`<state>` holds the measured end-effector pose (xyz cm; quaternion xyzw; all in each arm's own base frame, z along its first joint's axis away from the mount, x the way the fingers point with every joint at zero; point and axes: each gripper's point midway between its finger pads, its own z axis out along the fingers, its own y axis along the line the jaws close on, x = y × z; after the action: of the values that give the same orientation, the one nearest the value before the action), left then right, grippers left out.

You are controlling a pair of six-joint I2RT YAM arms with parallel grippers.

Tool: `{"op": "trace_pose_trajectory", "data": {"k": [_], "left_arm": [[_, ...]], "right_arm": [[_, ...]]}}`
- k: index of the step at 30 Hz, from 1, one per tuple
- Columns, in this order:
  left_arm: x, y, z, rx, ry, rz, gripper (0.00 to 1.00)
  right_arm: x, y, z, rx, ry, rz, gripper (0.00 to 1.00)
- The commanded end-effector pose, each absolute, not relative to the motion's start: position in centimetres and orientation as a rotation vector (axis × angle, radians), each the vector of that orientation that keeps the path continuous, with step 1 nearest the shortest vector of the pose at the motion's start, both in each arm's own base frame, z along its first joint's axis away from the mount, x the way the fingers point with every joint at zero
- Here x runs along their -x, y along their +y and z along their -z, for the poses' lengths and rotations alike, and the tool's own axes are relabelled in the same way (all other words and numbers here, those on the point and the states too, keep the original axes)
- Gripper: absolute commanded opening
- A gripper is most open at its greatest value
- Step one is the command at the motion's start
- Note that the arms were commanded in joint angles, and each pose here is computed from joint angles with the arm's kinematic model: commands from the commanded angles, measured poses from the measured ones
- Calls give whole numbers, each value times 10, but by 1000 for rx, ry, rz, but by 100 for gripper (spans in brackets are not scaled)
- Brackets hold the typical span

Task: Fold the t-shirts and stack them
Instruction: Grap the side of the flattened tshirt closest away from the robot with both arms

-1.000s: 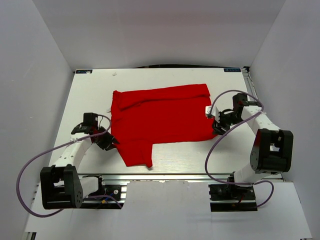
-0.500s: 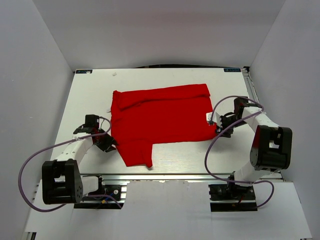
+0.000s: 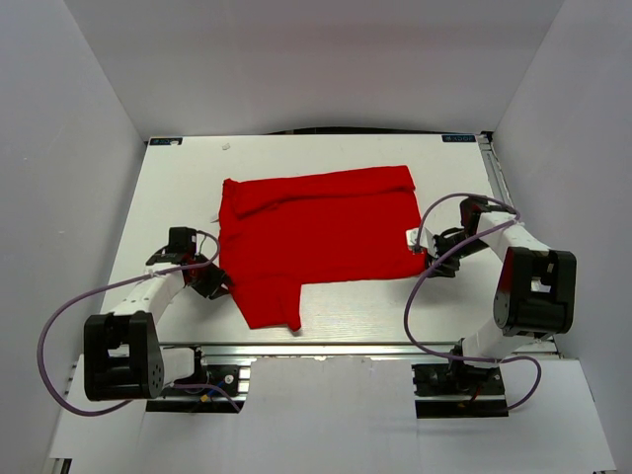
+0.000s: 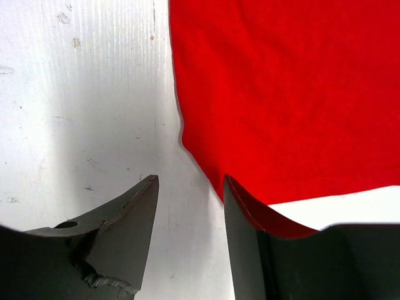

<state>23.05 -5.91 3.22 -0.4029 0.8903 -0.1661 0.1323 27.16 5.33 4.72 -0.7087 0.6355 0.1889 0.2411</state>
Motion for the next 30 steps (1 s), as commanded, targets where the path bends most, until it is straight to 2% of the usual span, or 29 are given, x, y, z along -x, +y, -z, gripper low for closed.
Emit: {"op": "trace_pose_trajectory", "data": {"k": [1, 14, 22, 30], "left_arm": [[-236, -59, -36, 1165, 2559, 493, 37], [-235, -50, -19, 1093, 2592, 412, 43], [-241, -53, -7, 1063, 2592, 443, 42], [-234, -54, -3, 1088, 2579, 447, 20]], "right_arm": [[-261, 62, -45, 1924, 1733, -590, 52], [-260, 66, -48, 1892, 1742, -616, 53], [-256, 71, -42, 1902, 1739, -630, 55], [-257, 65, -24, 1939, 1758, -594, 56]]}}
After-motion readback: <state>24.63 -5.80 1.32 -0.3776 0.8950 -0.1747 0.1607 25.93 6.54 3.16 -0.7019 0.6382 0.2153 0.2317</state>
